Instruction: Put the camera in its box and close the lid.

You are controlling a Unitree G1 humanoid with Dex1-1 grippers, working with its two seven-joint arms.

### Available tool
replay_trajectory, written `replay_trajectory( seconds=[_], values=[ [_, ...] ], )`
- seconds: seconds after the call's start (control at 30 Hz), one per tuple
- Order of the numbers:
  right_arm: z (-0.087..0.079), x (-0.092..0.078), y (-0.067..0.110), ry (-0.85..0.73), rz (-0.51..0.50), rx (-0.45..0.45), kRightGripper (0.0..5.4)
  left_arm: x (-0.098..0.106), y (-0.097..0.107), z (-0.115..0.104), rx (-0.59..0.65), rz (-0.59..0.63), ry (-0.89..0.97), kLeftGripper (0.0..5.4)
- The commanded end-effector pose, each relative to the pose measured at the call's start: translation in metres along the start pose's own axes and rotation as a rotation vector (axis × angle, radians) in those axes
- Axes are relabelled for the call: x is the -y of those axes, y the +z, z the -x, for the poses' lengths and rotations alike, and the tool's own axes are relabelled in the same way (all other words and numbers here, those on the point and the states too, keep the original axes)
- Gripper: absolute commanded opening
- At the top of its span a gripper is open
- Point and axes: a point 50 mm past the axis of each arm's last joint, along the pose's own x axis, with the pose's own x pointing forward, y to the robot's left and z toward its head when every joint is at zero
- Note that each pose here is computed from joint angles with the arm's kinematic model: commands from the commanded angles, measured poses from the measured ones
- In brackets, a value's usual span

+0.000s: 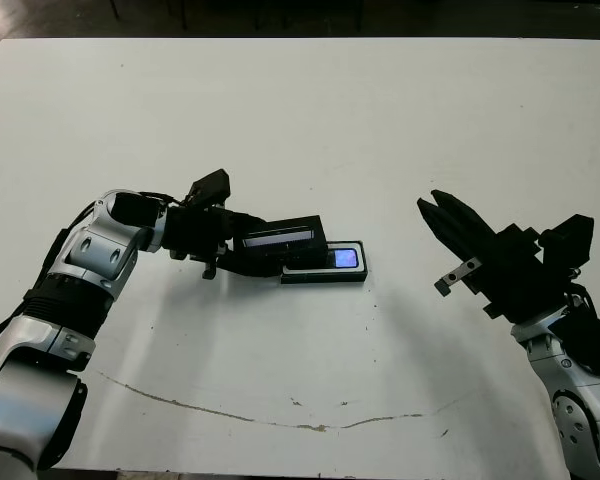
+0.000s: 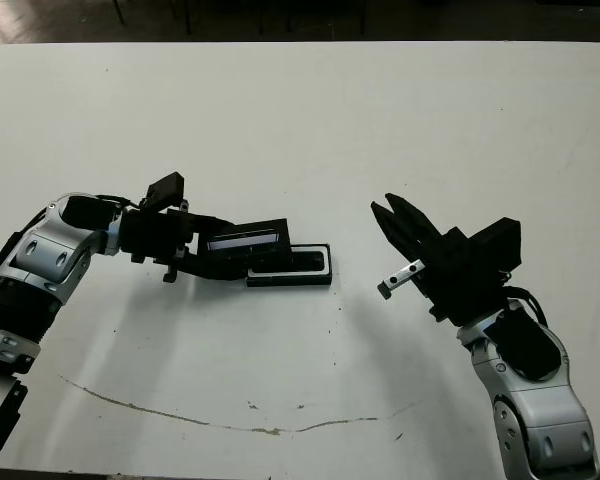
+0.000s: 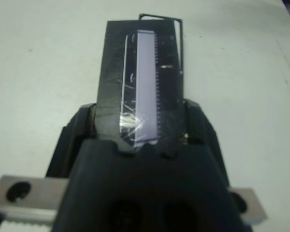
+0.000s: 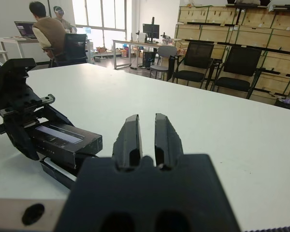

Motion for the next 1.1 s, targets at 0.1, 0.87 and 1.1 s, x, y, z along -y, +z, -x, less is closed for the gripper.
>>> replay_trajectory(
  seconds=[0.1, 0.87, 1.1],
  values=[
    [0.001, 0.001, -0.003, -0.003, 0.012, -0.025, 0.0, 0.007, -0.013, 0.001, -0.033, 0.049, -0.053, 2.07],
    [0.003, 0.003, -0.005, -0.015, 0.008, -0.031, 0.0, 0.022, -0.037, -0.035, 0.002, 0.072, 0.089, 2.06],
    [0.004, 0.005, -0.006, -0.023, 0.002, -0.031, 0.0, 0.023, -0.045, -0.047, -0.043, 0.092, 0.083, 2.06]
  ],
)
